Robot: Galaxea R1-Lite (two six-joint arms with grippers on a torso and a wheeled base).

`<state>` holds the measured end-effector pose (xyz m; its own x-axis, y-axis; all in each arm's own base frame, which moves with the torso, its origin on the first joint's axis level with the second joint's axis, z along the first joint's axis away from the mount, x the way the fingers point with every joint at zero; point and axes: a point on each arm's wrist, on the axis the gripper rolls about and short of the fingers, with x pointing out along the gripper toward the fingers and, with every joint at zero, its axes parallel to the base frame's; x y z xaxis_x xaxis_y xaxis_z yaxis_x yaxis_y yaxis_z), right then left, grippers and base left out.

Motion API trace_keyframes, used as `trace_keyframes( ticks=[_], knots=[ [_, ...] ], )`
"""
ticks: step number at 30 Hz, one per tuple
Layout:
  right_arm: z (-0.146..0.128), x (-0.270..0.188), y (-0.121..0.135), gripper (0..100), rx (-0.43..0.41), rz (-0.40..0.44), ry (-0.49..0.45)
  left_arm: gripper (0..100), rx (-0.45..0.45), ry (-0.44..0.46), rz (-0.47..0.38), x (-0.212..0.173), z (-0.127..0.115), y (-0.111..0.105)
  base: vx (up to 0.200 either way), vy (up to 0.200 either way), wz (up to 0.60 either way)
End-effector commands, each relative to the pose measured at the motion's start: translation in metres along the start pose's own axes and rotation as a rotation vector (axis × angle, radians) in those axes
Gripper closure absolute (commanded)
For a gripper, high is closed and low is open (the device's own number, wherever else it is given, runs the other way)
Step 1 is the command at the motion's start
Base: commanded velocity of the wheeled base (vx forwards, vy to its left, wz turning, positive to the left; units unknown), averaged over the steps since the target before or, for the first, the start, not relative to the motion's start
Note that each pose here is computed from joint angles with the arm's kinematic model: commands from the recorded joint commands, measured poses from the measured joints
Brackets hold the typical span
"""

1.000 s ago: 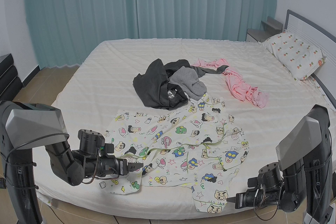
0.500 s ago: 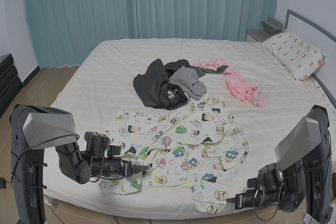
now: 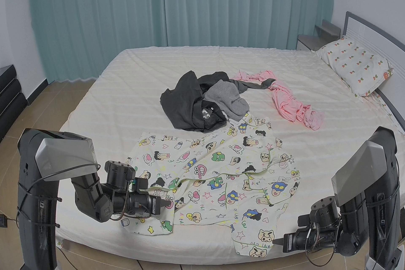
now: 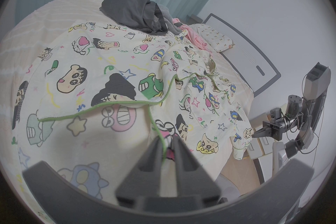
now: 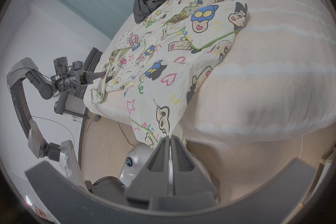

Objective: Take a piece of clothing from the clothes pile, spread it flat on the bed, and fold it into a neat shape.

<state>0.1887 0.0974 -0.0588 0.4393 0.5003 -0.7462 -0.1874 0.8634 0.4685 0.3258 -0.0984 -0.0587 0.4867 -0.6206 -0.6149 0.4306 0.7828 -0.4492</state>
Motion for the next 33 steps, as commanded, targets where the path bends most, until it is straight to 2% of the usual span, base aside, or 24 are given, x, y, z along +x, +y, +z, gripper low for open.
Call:
trace_keyframes(
  ticks=[1, 8, 15, 17, 21, 28, 33],
  knots=[
    [-0.001, -0.002, 0.000, 100, 0.000, 0.000, 0.002, 100, -0.011, 0.003, 0.008, -0.002, -0.001, 0.003, 0.000, 0.000, 0.00],
    [-0.002, -0.002, 0.000, 100, 0.002, -0.001, 0.003, 100, 0.009, -0.050, 0.038, -0.014, 0.012, -0.001, 0.000, 0.000, 0.00],
    [-0.003, -0.001, -0.001, 100, 0.002, -0.003, 0.009, 100, 0.069, -0.140, 0.076, -0.031, 0.037, -0.015, 0.000, 0.000, 0.00],
    [-0.002, -0.001, -0.001, 100, 0.002, -0.003, 0.008, 100, 0.081, -0.136, 0.080, -0.032, 0.038, -0.015, 0.000, 0.000, 0.00],
    [-0.003, 0.000, -0.001, 100, 0.001, -0.003, 0.013, 100, 0.140, -0.100, 0.151, -0.035, 0.043, -0.016, 0.000, 0.000, 0.00],
    [-0.004, 0.000, -0.001, 100, 0.000, -0.003, 0.015, 100, 0.235, -0.160, 0.251, -0.030, 0.065, -0.013, 0.000, 0.000, 0.00],
    [-0.004, 0.000, -0.001, 100, 0.000, -0.003, 0.015, 100, 0.278, -0.143, 0.282, -0.027, 0.068, -0.012, 0.000, 0.000, 0.00]
  ],
)
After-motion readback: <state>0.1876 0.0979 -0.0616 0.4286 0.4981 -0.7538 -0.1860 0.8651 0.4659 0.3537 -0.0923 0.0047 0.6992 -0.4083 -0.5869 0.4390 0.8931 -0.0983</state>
